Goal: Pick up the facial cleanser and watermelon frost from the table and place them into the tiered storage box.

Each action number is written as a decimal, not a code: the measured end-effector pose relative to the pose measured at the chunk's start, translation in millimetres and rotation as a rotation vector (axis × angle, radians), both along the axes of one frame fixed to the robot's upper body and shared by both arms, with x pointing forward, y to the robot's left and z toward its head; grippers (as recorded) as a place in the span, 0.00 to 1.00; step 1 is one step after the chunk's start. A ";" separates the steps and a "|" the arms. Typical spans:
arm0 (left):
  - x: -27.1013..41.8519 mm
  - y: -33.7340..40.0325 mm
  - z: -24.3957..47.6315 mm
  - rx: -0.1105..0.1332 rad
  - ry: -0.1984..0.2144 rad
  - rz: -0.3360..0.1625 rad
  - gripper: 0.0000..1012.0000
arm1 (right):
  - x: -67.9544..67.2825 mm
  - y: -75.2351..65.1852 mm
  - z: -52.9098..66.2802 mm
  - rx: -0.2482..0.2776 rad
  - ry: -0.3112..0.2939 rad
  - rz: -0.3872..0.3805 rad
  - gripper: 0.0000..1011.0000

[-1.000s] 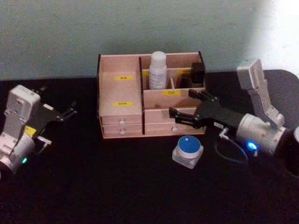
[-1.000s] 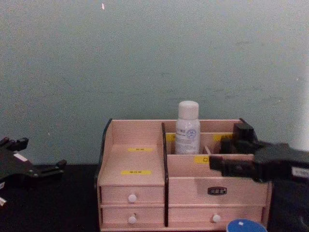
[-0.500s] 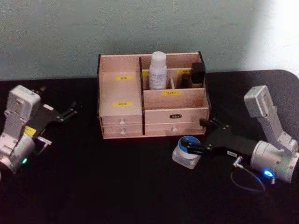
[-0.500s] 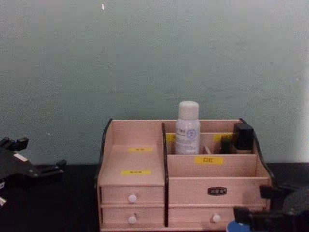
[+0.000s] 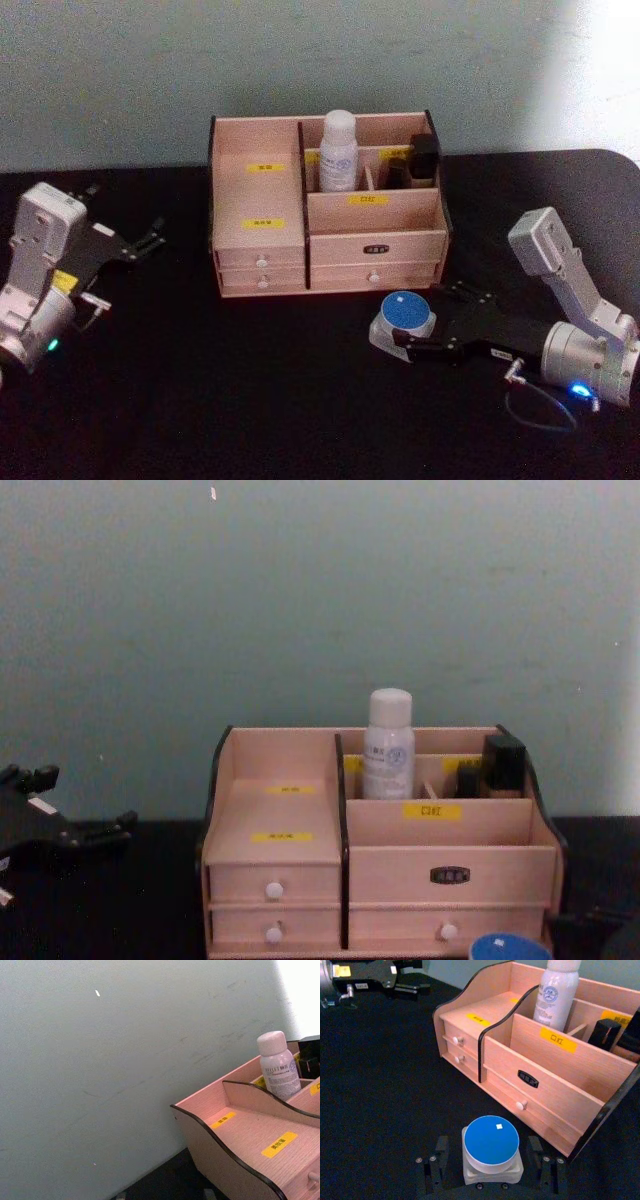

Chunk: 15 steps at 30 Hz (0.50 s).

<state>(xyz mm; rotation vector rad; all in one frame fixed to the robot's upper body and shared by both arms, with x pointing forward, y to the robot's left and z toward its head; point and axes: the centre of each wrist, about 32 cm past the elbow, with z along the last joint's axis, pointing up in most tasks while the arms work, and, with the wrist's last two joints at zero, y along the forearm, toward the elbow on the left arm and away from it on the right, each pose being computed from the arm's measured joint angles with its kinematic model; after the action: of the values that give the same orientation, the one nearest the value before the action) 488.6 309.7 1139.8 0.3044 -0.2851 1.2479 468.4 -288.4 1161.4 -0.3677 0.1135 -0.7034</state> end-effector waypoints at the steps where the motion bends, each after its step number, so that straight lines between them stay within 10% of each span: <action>1: 0.0 0.0 0.0 0.000 0.000 0.000 0.99 | 1.0 0.1 -0.6 -0.004 0.002 0.003 0.99; 15: 0.0 0.0 0.0 0.000 0.000 0.000 0.99 | 10.6 2.7 -7.5 -0.015 0.012 0.007 0.99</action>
<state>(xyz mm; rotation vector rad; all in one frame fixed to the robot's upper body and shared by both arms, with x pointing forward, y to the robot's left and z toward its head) 488.6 309.7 1139.8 0.3044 -0.2851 1.2480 479.1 -285.7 1153.9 -0.3866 0.1182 -0.6956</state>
